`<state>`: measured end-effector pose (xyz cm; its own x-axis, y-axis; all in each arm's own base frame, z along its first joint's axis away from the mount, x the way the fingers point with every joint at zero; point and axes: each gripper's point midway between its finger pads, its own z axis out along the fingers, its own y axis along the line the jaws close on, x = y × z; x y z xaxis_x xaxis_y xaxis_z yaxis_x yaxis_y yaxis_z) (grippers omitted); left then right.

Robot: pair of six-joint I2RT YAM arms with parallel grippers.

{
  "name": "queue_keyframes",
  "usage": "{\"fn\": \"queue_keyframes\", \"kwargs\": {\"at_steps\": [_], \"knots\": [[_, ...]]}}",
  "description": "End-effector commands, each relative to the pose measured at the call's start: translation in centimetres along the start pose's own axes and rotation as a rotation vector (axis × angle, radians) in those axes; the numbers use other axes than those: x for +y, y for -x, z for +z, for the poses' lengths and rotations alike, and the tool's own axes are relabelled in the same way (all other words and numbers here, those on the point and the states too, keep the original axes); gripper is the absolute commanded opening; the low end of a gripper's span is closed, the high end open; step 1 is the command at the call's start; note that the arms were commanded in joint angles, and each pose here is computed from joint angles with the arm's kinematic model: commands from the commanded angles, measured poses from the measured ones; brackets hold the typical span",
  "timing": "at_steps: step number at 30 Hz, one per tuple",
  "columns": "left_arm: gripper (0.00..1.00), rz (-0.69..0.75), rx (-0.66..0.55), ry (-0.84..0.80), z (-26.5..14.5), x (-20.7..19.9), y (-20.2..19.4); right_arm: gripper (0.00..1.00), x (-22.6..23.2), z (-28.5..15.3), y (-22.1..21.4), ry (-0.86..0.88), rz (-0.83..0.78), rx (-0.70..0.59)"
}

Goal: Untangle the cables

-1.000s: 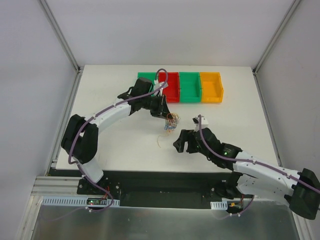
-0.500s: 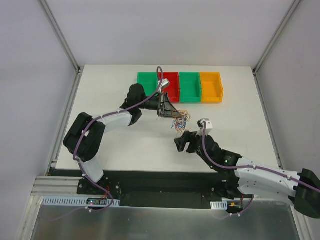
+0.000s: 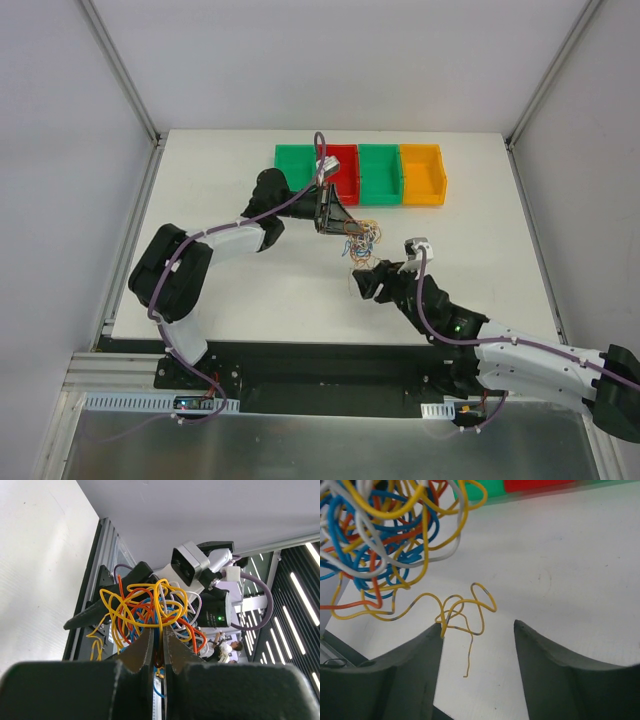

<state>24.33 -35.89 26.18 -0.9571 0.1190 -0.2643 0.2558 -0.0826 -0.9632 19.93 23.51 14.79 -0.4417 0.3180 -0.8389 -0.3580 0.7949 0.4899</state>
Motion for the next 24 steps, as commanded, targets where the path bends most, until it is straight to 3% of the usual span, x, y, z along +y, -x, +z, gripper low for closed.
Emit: {"fn": "queue_keyframes", "kwargs": {"at_steps": [1, 6, 9, 15, 24], "knots": [[0.00, 0.056, 0.018, -0.026, -0.3, -0.4, -0.1, 0.55, 1.5, 0.1, 1.5, 0.057, 0.018, -0.058], [0.00, 0.074, -0.004, 0.021, -0.6, 0.6, 0.5, 0.01, -0.3, 0.0, 1.2, -0.014, 0.032, -0.074], [0.00, 0.055, -0.089, 0.162, -1.9, 2.7, 1.9, 0.01, -2.1, -0.5, 0.6, -0.078, 0.031, -0.066], [0.01, 0.060, -0.209, 0.609, -6.1, 7.9, 3.4, 0.01, -5.5, -2.5, 1.0, -0.205, 0.006, -0.087], [0.30, -0.054, -0.149, 0.733, -7.5, 12.1, 2.9, 0.01, -5.0, -4.8, 3.8, -0.163, 0.052, -0.147]]}}
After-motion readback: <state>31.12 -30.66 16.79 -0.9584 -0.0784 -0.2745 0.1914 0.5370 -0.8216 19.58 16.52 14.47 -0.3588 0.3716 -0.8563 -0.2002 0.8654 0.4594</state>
